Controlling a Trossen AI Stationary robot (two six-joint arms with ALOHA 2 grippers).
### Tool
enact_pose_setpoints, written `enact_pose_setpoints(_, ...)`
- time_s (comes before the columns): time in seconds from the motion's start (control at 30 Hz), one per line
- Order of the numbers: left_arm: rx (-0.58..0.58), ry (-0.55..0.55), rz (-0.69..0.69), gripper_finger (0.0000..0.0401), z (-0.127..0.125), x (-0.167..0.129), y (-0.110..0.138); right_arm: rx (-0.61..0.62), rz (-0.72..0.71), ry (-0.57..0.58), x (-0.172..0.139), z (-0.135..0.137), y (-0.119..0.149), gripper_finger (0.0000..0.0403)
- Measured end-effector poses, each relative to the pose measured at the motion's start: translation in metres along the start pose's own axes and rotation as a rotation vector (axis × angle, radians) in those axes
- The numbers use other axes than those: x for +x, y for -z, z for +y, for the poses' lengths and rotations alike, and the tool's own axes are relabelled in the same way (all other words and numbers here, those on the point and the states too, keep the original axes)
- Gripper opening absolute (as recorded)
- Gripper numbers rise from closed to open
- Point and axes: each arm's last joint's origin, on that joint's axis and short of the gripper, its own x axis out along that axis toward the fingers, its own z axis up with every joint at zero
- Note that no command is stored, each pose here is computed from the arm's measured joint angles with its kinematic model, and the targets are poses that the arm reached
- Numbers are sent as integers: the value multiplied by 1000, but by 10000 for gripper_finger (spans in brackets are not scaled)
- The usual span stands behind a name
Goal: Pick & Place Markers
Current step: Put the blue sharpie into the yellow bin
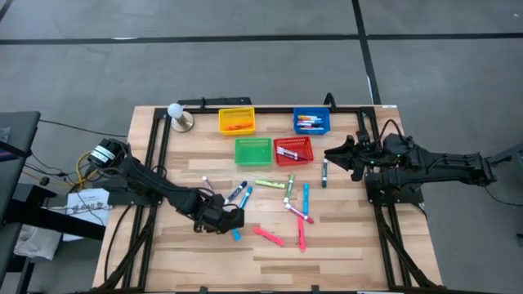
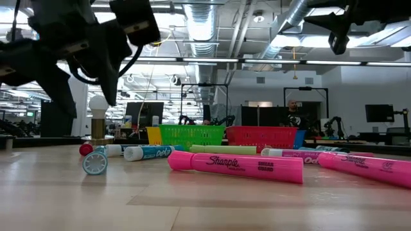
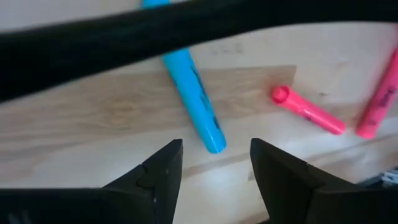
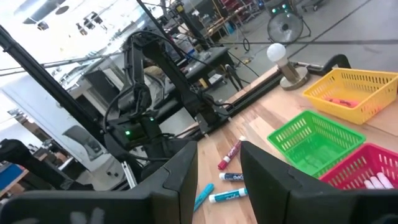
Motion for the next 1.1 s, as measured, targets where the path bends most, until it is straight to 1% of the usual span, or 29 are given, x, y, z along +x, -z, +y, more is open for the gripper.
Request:
enact_pose_setpoints(0.33,-34,2,-22,168,-2,3,-12,0,-1,0,0,0,0,111)
enact_pose_setpoints(0.53,-40,-16,-12,166,-2,10,-14,-3,-1,-1,0,0,0,111)
enact_pose_setpoints(0.8,-43,-79,9,166,2,33,-13,-8,-2,-1,0,0,0,111)
enact_pose_setpoints(0.93,-53,-139,50,166,6,47,-13,-8,-1,0,0,0,0,111)
enact_pose_setpoints(1.1,-72,-177,89,165,8,57,-11,-8,-1,0,0,0,0,111)
